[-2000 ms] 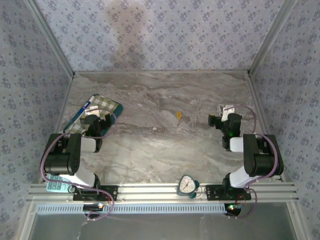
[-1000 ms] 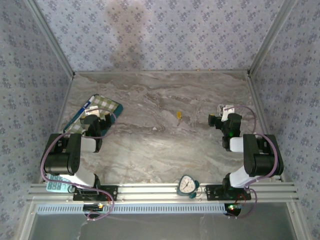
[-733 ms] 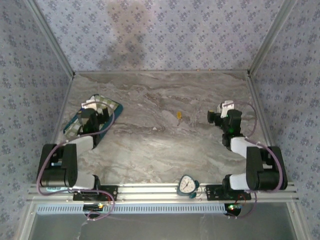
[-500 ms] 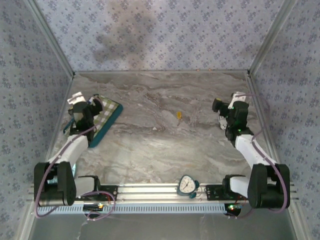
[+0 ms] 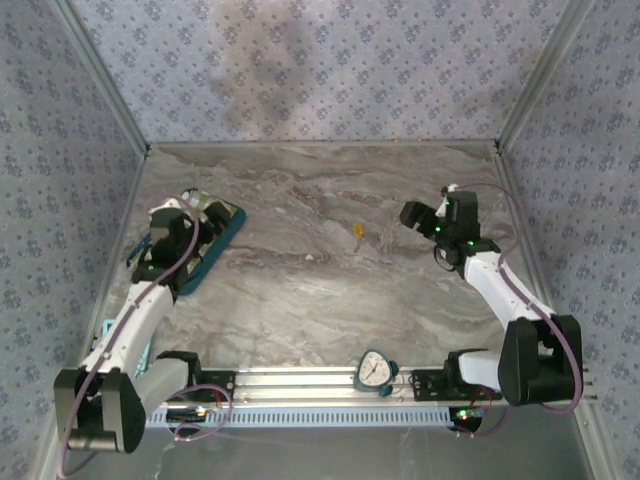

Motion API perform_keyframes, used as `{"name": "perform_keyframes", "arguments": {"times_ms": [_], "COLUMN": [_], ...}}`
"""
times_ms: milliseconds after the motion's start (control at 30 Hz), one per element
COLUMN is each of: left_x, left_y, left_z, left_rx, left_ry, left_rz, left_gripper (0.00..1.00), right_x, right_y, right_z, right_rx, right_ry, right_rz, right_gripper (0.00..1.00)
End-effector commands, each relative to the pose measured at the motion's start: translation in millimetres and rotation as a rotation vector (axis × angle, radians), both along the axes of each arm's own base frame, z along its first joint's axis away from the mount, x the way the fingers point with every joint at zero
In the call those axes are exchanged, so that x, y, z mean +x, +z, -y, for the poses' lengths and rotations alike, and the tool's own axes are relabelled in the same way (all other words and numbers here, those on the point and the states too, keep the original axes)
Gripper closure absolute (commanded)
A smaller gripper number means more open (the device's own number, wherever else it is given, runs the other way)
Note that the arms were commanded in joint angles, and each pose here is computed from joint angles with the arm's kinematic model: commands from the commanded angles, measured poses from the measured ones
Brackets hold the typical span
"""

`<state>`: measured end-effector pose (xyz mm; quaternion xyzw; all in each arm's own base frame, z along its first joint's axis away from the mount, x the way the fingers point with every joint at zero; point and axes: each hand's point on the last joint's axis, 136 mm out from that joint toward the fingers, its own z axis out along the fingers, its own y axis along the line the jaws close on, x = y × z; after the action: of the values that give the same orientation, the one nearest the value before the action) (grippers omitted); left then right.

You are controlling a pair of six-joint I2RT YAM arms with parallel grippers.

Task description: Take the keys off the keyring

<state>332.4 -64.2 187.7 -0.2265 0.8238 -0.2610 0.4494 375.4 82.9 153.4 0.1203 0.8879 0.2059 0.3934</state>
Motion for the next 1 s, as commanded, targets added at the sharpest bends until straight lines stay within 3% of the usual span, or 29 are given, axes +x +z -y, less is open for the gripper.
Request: {"name": "perform_keyframes", "arguments": {"times_ms": [0, 67, 233, 433, 967], "left_x": [-24, -33, -52, -62, -66], "left_y": [-4, -6, -16, -25, -31], "left_z": [35, 52, 81, 94, 92], "left_rx": [-0.073, -0.088, -0.081, -0.069, -0.070], "left_ry": [-0.146, -0.217, -0.344, -0.376, -0.358], "left_rz": [-0.011, -0.014, -0.054, -0.069, -0.089], "left_gripper": [0.09, 0.20, 0.34, 0.34, 0.32], "right_x": [-1, 5, 17, 26, 30], "right_y": [-11, -23, -52, -80, -123], "right_z": [-24, -34, -49, -75, -107], "right_rx": [-0.031, -0.035, -0.055, -0.035, -0.042], "right_ry": [0.100, 0.129, 0.150, 0.214, 0.290], "right_rz": [-0.091, -0.142, -0.228, -0.313, -0.413], "right_gripper": [0.31, 0.39, 0.41, 0.53, 0.66]}}
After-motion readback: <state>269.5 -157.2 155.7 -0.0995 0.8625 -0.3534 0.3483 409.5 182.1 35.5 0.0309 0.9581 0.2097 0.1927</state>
